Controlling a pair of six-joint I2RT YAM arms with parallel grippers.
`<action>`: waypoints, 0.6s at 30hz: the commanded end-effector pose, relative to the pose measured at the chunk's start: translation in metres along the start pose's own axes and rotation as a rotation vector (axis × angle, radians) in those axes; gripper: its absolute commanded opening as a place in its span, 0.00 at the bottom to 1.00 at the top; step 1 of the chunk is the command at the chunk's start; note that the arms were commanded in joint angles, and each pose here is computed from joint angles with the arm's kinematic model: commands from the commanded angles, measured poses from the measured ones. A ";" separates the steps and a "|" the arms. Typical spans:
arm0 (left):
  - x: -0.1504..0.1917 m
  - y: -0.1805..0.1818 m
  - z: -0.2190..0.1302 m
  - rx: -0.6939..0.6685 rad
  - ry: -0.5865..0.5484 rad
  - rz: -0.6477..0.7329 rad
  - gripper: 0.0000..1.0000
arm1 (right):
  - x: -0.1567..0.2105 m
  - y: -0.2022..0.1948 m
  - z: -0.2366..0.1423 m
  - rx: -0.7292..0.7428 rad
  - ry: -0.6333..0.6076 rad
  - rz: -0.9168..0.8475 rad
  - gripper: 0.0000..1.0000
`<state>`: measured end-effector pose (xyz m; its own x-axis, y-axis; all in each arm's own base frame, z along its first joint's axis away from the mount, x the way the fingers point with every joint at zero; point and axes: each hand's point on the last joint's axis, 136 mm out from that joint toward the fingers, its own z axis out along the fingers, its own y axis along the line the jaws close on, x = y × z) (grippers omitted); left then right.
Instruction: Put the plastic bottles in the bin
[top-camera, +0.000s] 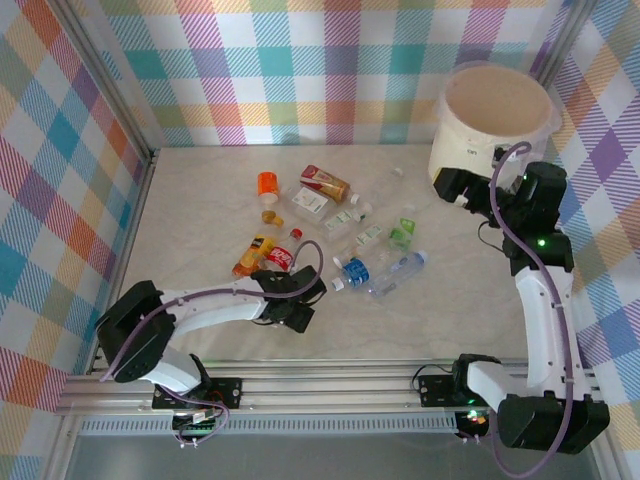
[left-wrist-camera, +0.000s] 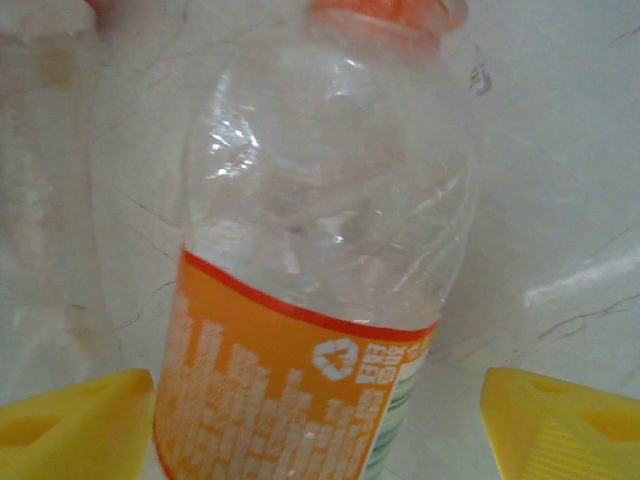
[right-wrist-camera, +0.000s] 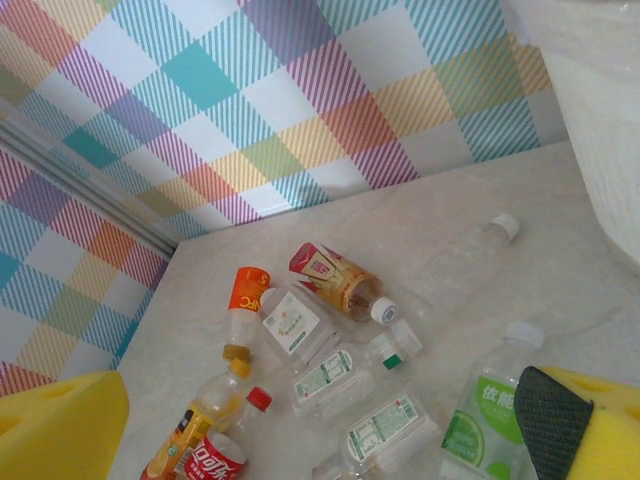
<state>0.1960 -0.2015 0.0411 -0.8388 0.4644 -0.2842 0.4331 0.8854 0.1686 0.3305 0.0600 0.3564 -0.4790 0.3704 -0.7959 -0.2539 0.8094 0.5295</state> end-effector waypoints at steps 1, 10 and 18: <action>-0.002 -0.009 0.003 0.006 -0.002 0.019 0.83 | 0.004 0.005 -0.002 -0.023 0.001 -0.005 1.00; 0.007 -0.012 0.022 0.010 -0.042 -0.033 0.72 | 0.003 0.006 -0.004 -0.019 -0.006 -0.007 1.00; 0.015 -0.008 0.030 0.005 -0.055 -0.084 0.58 | 0.004 0.007 -0.004 -0.028 -0.014 -0.015 1.00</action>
<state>0.1944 -0.2152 0.0188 -0.8416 0.3988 -0.3642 0.3930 0.9148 0.0936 0.3264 0.0609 0.3531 -0.4812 0.3701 -0.7947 -0.2540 0.8088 0.5304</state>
